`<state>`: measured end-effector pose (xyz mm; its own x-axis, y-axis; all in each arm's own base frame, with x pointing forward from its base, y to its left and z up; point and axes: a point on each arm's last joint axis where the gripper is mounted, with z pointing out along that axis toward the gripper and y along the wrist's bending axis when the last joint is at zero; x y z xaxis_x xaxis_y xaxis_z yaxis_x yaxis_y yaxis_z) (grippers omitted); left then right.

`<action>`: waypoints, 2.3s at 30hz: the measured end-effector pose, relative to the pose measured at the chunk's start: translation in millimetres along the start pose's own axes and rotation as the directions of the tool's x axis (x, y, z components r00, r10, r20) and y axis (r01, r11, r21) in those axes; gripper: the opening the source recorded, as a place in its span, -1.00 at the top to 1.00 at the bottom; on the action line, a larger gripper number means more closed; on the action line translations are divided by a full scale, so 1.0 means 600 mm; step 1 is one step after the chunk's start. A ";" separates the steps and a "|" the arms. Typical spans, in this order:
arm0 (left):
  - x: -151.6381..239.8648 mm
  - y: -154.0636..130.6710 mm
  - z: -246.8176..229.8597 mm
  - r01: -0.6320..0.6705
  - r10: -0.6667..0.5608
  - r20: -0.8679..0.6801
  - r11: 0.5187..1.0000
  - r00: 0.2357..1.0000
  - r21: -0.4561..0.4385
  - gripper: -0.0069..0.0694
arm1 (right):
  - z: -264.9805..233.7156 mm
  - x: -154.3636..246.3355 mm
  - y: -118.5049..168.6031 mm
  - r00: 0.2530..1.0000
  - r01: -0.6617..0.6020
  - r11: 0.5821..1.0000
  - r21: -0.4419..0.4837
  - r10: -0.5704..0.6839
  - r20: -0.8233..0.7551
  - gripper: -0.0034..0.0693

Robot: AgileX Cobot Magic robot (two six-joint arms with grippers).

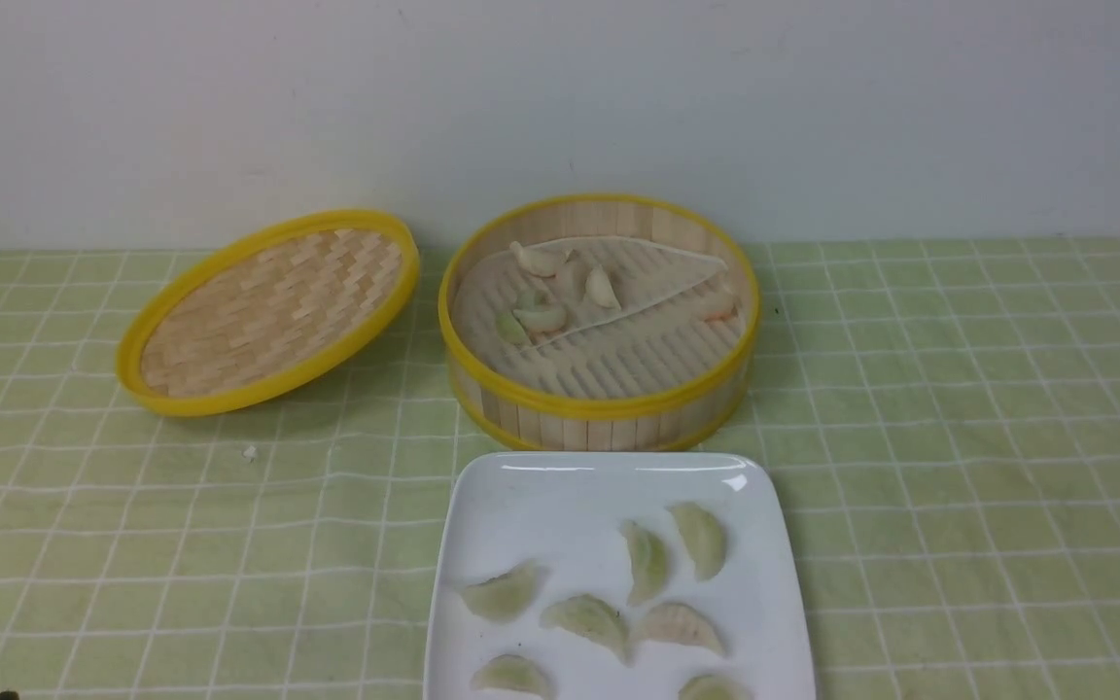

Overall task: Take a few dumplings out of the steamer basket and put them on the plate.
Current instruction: Use the right arm to put the dumpling into the plate

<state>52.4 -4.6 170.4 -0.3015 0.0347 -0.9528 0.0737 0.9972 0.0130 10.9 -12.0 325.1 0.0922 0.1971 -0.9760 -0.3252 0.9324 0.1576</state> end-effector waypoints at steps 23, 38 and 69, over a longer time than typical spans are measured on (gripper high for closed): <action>0.000 -0.004 0.000 -0.005 0.005 0.000 0.999 1.000 0.046 0.83 | 0.000 0.000 0.000 1.000 0.000 1.000 0.000 0.000 0.000 0.95; 0.000 -0.004 0.000 -0.006 0.006 0.000 0.999 1.000 0.046 0.83 | 0.005 0.020 0.013 0.998 -0.016 0.996 -0.086 0.011 -0.057 0.95; 0.000 -0.004 0.000 -0.008 0.008 -0.001 0.999 1.000 0.045 0.83 | 0.036 0.246 -0.044 0.944 0.117 0.931 0.345 0.004 -0.330 0.95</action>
<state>52.1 -7.0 170.3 -0.3016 0.0428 -0.9525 0.1192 0.9928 0.0068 53.5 -1.2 179.8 -0.2251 0.0898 -0.9702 0.0327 0.9959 0.0846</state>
